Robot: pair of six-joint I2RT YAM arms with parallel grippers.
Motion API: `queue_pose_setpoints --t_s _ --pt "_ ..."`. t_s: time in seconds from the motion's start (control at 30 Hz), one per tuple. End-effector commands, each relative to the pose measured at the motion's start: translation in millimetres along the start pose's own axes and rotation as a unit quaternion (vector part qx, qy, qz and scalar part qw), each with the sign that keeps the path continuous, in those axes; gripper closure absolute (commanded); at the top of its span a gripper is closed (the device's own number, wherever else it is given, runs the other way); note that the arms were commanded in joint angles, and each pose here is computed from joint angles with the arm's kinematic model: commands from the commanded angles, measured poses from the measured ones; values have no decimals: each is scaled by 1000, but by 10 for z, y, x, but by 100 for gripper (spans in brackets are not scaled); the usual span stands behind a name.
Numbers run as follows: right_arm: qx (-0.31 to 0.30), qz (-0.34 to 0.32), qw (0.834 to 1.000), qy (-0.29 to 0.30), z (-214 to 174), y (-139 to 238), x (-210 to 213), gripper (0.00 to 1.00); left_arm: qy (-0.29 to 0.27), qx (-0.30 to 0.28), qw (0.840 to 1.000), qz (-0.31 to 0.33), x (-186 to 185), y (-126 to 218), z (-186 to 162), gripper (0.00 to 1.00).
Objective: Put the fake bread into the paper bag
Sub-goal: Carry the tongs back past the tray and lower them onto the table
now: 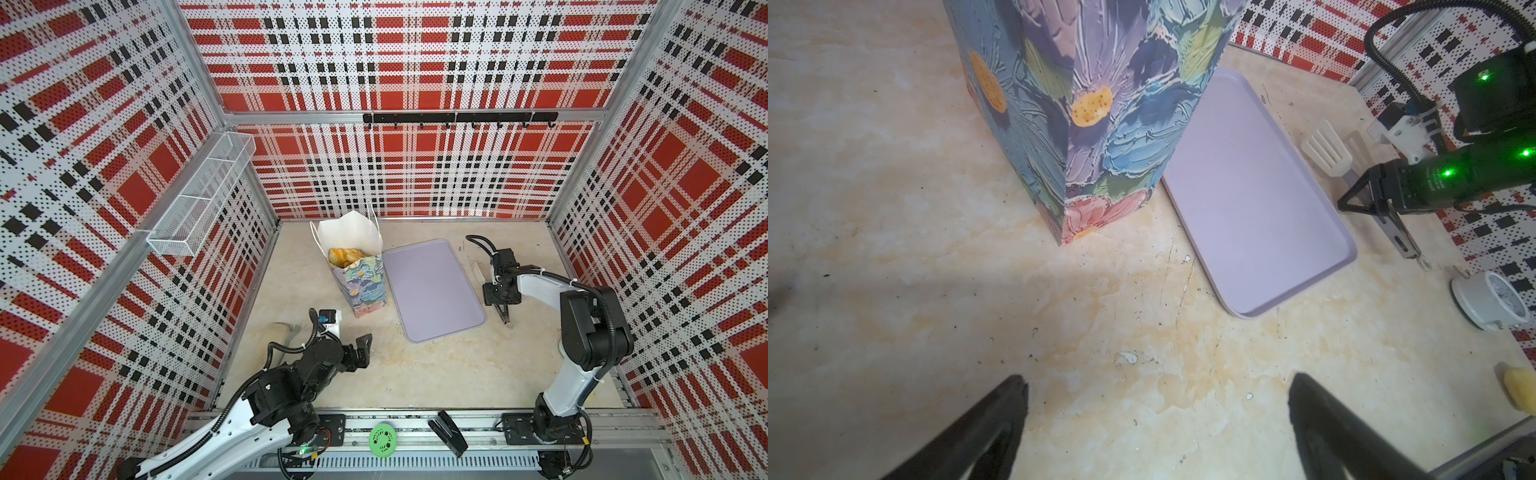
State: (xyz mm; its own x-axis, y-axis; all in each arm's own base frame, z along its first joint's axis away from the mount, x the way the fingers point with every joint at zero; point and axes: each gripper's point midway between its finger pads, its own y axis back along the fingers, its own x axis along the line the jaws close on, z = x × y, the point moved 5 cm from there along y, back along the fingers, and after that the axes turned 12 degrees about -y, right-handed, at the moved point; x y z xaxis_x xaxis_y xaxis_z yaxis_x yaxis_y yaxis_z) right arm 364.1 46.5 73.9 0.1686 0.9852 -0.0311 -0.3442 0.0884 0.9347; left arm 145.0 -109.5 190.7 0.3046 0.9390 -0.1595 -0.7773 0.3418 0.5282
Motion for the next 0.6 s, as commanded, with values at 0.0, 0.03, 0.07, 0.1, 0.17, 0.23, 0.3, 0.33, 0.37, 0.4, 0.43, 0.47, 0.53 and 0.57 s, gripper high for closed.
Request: queue_pose_setpoints --t_s 0.0,0.03,0.07,0.1,0.17,0.23,0.3,0.33,0.37,0.4,0.43,0.47,0.53,0.57 --pt "-21 17 1000 -9 140 4 44 32 3 -5 1000 12 38 3 -8 1" --pt "-21 17 1000 -8 136 1 44 32 3 -6 1000 13 40 2 -7 0" --pt "-20 16 1000 -9 134 -8 35 31 3 -6 1000 14 42 1 -8 0" --pt "-20 17 1000 -8 136 -6 36 29 3 -6 1000 16 45 0 -5 0" --pt "-21 17 1000 -4 140 -7 35 20 4 -6 1000 22 59 -3 -5 1" --pt "-24 18 1000 -3 148 -1 31 15 7 -7 999 31 85 -1 -6 0" --pt "-29 23 999 -1 151 22 37 11 10 -9 999 38 109 12 3 1" --pt "-33 28 999 0 154 39 43 9 11 -10 999 42 122 16 8 1" --pt "-41 32 999 2 156 66 46 8 15 -13 999 49 146 25 14 1" --pt "-48 38 998 4 156 97 51 7 19 -15 998 55 167 34 17 1" --pt "-55 44 997 5 158 125 56 7 24 -17 998 64 196 45 21 1" --pt "-65 47 997 6 156 170 50 5 28 -19 997 74 229 59 25 1" --pt "-90 55 994 7 149 260 37 4 36 -24 995 90 285 92 42 0" --pt "-108 66 992 10 140 321 41 4 39 -27 994 100 316 107 47 1"
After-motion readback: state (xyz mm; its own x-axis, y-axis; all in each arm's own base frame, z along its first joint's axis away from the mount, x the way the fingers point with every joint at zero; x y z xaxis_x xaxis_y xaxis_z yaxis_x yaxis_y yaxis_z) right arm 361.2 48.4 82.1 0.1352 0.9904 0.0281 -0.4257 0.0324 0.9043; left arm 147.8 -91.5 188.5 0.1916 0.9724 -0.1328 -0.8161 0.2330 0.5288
